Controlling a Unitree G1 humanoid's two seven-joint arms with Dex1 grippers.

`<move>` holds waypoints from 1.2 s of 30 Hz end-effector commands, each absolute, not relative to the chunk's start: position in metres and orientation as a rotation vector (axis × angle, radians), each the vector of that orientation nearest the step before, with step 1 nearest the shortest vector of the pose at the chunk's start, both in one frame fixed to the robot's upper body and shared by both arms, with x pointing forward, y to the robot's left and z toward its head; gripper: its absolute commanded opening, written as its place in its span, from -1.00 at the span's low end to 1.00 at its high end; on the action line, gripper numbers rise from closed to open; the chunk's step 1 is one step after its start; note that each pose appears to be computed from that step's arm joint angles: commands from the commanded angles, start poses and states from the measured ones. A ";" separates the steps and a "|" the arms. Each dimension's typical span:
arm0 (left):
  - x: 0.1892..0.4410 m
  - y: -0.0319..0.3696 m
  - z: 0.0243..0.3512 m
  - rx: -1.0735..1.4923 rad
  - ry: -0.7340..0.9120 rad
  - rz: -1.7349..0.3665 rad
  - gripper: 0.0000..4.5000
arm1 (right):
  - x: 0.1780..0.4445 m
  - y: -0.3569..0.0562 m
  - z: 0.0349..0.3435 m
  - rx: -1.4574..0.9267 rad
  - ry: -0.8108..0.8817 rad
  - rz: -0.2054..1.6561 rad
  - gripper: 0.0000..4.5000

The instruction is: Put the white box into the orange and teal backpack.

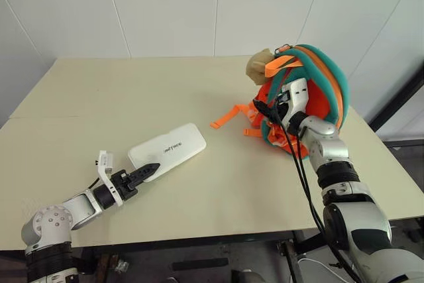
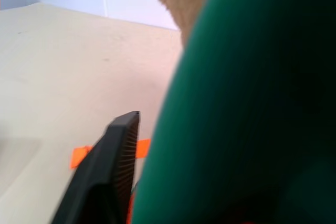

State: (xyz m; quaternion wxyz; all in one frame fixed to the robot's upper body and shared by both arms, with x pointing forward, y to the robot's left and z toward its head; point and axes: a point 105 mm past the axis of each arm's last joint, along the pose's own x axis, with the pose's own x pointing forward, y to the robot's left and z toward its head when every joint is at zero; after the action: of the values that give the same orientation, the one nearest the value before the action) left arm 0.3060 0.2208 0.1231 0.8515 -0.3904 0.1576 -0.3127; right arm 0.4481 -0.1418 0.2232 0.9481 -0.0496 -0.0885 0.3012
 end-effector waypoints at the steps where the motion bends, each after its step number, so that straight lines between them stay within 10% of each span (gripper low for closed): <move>1: 0.298 0.245 0.156 -0.719 0.189 -0.638 -0.36 | 0.432 -0.117 0.250 -0.108 -0.302 0.797 -0.43; 5: 0.290 0.262 0.168 -0.687 0.183 -0.606 -0.36 | 0.395 -0.087 0.268 -0.031 -0.404 1.105 -0.99; 18: 0.270 0.291 0.207 -0.482 0.043 -0.602 -0.36 | 0.245 -0.057 0.267 0.140 0.125 1.985 -0.99; 36: 0.200 0.232 0.256 -0.064 -0.126 -0.982 -0.36 | 0.319 -0.104 0.224 0.060 0.262 1.636 -0.99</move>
State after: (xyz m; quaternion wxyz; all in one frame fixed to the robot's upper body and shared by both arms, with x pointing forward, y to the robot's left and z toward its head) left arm 0.2093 0.2417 0.2423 0.8927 -0.0655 -0.0348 -0.4445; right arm 0.3189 -0.1067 0.2167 0.6820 0.0397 0.1339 0.7179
